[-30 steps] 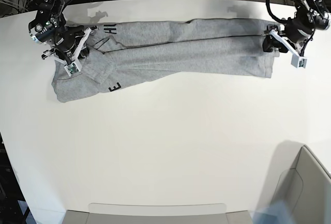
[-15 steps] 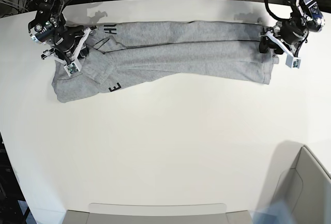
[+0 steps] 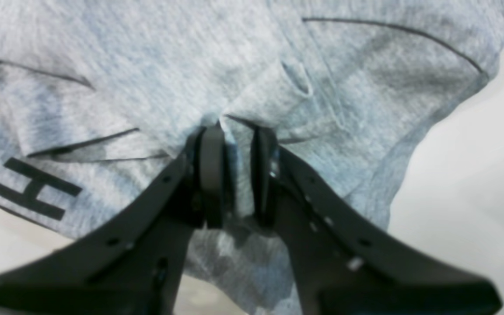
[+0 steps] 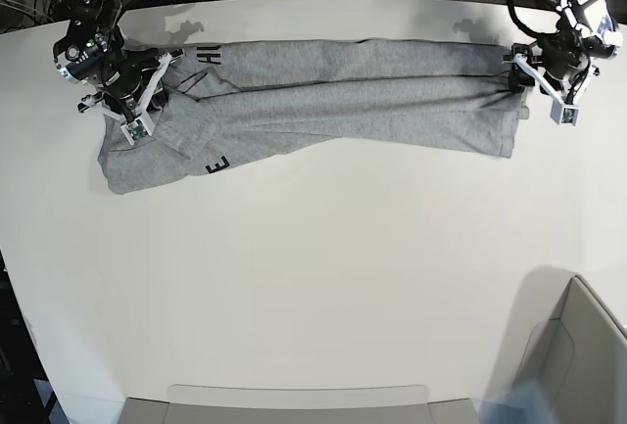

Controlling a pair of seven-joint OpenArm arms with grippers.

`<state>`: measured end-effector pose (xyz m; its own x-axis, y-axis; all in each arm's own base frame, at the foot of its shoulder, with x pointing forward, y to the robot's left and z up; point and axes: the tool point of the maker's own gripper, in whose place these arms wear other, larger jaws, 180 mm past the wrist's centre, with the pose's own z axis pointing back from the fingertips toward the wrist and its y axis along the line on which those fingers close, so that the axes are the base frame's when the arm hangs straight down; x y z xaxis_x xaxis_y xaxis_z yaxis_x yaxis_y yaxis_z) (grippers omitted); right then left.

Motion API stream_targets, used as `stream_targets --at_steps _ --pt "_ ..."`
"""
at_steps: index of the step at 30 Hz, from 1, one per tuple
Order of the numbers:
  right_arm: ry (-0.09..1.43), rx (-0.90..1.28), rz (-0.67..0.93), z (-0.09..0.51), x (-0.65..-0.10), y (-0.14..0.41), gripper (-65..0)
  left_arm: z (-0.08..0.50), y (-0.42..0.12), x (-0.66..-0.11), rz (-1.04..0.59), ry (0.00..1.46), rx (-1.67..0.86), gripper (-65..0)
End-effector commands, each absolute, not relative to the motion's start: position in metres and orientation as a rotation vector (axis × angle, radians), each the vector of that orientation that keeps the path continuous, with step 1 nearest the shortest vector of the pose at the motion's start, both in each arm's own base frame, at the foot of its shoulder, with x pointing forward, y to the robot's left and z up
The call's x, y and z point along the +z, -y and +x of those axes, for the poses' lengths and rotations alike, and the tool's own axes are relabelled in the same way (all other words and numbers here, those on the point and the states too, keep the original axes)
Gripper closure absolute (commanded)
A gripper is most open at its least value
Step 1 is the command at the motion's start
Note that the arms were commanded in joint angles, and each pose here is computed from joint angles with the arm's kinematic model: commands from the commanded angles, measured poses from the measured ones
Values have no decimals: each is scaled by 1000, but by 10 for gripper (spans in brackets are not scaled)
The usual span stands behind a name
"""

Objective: Fold the T-shirt properly
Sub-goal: 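Hold the folded strip ends with both grippers and regrasp the left end, then drag the left gripper's strip end inward toward the right gripper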

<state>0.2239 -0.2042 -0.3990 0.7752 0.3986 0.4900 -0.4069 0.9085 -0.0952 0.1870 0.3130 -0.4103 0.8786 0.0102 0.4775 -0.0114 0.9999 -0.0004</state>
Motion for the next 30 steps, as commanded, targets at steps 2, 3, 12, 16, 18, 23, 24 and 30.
stream_targets --at_steps 2,3,12,16,18,23,24,30 --pt "566 456 14 232 -390 204 -126 201 -320 -399 37 536 -6 -362" --pt "566 456 14 232 -390 204 -126 204 -318 -401 34 532 -11 -362" --pt "566 456 14 232 -390 204 -126 203 -322 -434 -24 452 51 -362" --pt "561 457 12 231 -390 205 -126 190 -329 -448 -36 394 75 -358" --pt "561 456 11 231 -390 205 -126 181 -326 -463 -59 339 71 -339" --pt "562 456 11 231 -390 205 -126 178 -327 -478 -81 268 47 -218" --pt "562 456 11 231 -390 205 -126 178 -324 -479 -83 259 33 -179" --pt "559 456 10 230 -390 205 -126 178 -311 -484 -100 235 -10 -23"
